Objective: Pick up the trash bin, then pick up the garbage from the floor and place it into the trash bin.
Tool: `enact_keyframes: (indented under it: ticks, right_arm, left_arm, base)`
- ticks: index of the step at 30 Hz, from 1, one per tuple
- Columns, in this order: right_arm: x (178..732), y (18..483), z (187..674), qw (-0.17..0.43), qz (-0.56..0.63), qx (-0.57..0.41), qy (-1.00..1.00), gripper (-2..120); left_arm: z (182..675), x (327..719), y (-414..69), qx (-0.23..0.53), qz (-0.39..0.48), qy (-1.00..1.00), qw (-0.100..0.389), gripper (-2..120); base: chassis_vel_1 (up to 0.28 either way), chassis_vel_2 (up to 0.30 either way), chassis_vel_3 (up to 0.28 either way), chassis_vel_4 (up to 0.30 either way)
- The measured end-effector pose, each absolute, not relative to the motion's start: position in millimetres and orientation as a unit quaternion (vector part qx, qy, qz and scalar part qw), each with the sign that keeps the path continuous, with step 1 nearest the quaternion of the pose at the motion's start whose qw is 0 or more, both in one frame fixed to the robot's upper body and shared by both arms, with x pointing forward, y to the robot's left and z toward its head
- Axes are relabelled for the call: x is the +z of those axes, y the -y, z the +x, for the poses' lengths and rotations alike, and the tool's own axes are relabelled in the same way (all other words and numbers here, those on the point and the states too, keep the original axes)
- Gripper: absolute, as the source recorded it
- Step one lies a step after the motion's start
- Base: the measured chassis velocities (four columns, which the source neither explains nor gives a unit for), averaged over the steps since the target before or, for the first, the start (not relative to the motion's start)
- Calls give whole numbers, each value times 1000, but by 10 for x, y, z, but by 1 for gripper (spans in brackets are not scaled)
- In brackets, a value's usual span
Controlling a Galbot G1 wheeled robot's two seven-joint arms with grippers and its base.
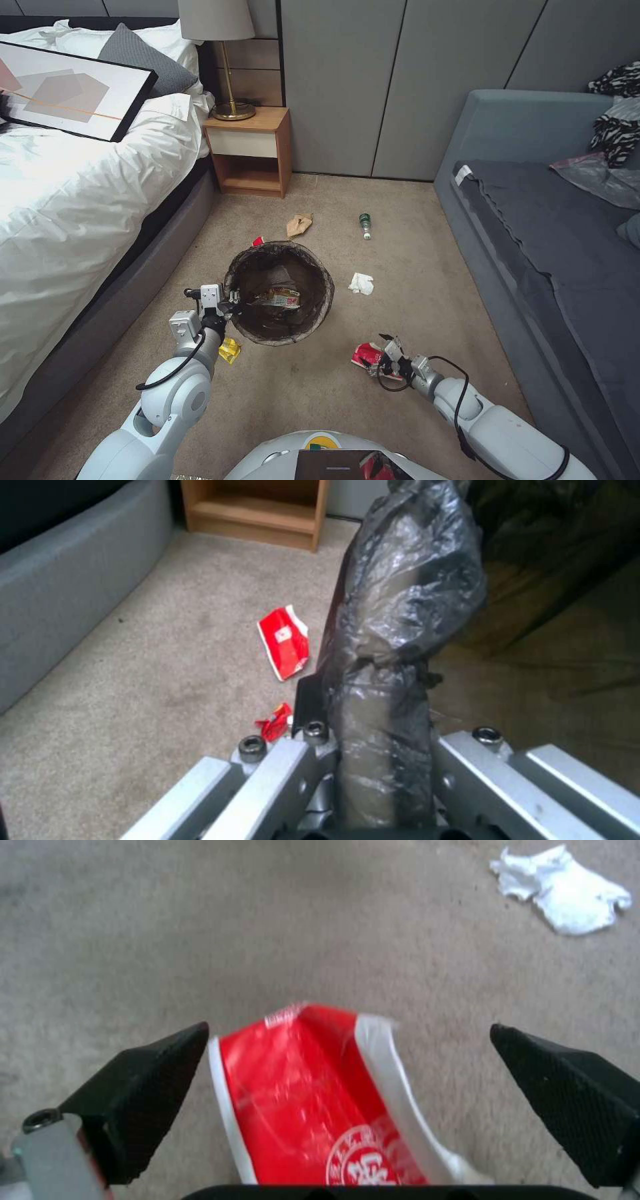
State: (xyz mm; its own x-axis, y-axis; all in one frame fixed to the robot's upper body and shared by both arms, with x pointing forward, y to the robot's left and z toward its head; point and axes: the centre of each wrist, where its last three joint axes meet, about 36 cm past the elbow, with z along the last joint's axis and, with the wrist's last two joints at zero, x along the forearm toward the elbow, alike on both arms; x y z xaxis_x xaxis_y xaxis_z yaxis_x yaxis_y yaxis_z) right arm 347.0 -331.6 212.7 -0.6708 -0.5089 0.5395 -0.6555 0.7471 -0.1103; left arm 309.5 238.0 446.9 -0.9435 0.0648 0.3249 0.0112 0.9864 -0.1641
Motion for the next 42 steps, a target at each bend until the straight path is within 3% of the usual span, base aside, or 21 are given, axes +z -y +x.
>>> enact_keyframes:
  ticks: [28,37,42]
  right_arm:
    - [1814,3484,3499,264,292,156,906,99]
    - [1738,3522,3559,267,290,159,905,77]
    - [1708,3523,3555,270,292,159,904,54]
  left_arm:
    - [3094,4472,-2374,81,-20,983,165,2]
    - [3108,4463,-2381,81,-19,983,165,2]
    - [3117,4460,-2384,80,-18,983,165,2]
  base:
    - [0,0,0,0]
    - [0,0,0,0]
    - [0,0,0,0]
